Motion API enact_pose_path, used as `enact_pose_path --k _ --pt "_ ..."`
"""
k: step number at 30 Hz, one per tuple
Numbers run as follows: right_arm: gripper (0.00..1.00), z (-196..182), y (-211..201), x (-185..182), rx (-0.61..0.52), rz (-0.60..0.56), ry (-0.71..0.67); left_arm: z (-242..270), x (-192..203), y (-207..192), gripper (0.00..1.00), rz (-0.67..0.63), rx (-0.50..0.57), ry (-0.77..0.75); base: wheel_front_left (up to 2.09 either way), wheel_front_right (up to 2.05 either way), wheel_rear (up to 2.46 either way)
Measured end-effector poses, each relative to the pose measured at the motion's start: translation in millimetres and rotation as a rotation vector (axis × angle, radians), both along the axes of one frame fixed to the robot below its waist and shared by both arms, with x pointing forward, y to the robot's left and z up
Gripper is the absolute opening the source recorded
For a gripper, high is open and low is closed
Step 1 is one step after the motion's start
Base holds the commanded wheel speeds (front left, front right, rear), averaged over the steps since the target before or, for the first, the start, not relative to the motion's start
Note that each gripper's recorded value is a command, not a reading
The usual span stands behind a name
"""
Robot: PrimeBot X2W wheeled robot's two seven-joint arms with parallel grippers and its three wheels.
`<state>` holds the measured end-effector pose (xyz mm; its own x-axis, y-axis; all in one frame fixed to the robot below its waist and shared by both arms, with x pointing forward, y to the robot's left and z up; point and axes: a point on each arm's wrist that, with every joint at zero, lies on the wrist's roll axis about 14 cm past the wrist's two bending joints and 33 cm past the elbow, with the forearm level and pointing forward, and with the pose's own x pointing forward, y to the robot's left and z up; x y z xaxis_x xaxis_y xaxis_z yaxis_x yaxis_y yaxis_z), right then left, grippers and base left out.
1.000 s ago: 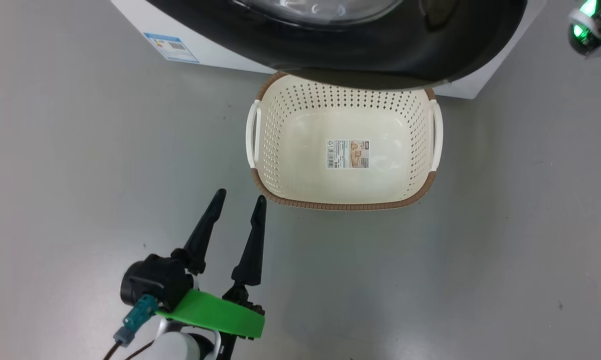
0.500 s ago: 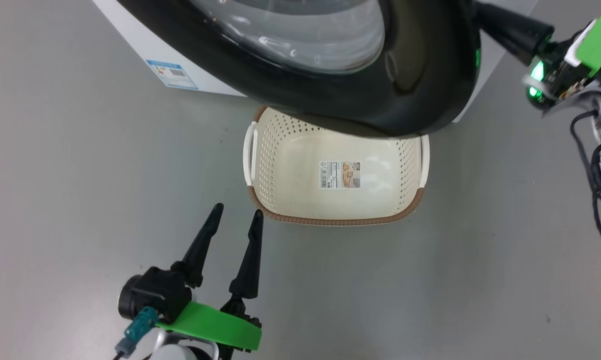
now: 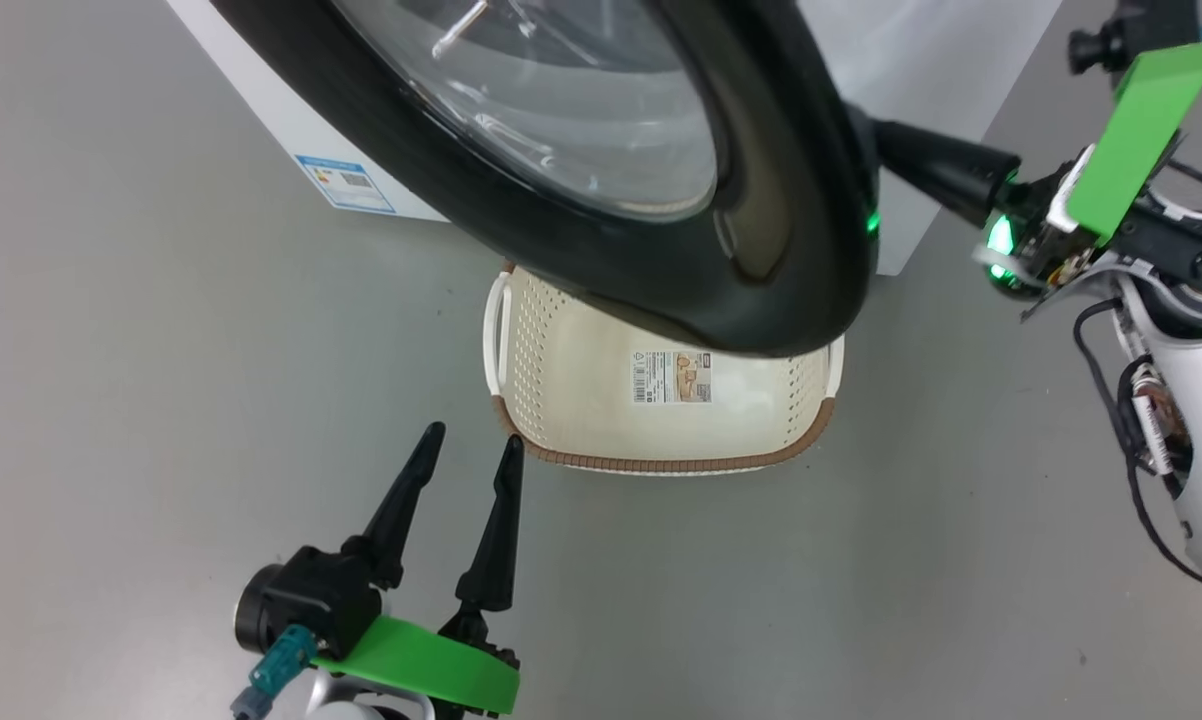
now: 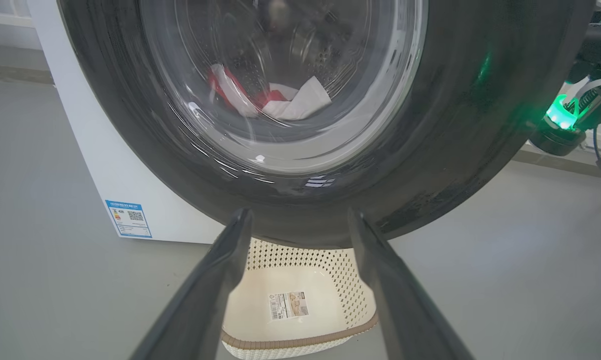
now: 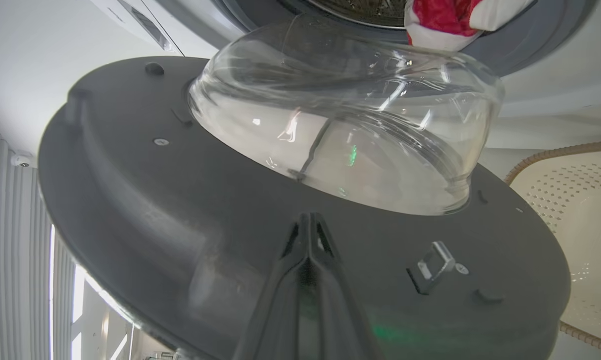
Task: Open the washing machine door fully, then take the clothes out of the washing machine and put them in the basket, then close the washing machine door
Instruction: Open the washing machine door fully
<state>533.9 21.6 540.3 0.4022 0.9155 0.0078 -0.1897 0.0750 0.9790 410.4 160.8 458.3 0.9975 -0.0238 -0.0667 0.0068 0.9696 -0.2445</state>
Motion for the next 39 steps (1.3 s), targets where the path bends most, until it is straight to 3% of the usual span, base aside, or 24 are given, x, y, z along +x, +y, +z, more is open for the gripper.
enact_pose_path --k 7,20,23,24,26,27,39 --pt "0.00 1 11 -17 0.008 0.059 0.004 1 -5 1 1.00 0.000 0.002 -0.002 0.00 0.00 0.00" --pt "0.00 0 9 -13 -0.004 0.021 -0.007 1 -6 3 1.00 0.005 0.003 -0.002 0.00 0.00 0.00" --pt "0.39 -1 5 -12 -0.010 -0.004 -0.007 2 -5 2 1.00 0.004 0.002 -0.006 0.00 0.00 0.00" --pt "0.47 -4 3 -13 -0.013 -0.013 0.000 3 -5 2 1.00 0.004 0.002 -0.008 0.00 0.00 0.00" --pt "0.91 -10 -1 -16 -0.024 -0.031 0.015 5 -5 3 1.00 0.005 0.001 -0.012 0.00 0.00 0.00" --pt "1.00 -13 -3 -17 -0.026 -0.041 0.021 5 -5 3 1.00 0.005 0.000 -0.014 0.00 0.00 0.00" --pt "1.00 -33 -46 -28 -0.041 -0.214 0.085 5 -4 1 1.00 -0.008 -0.005 -0.019 0.00 0.00 0.00"
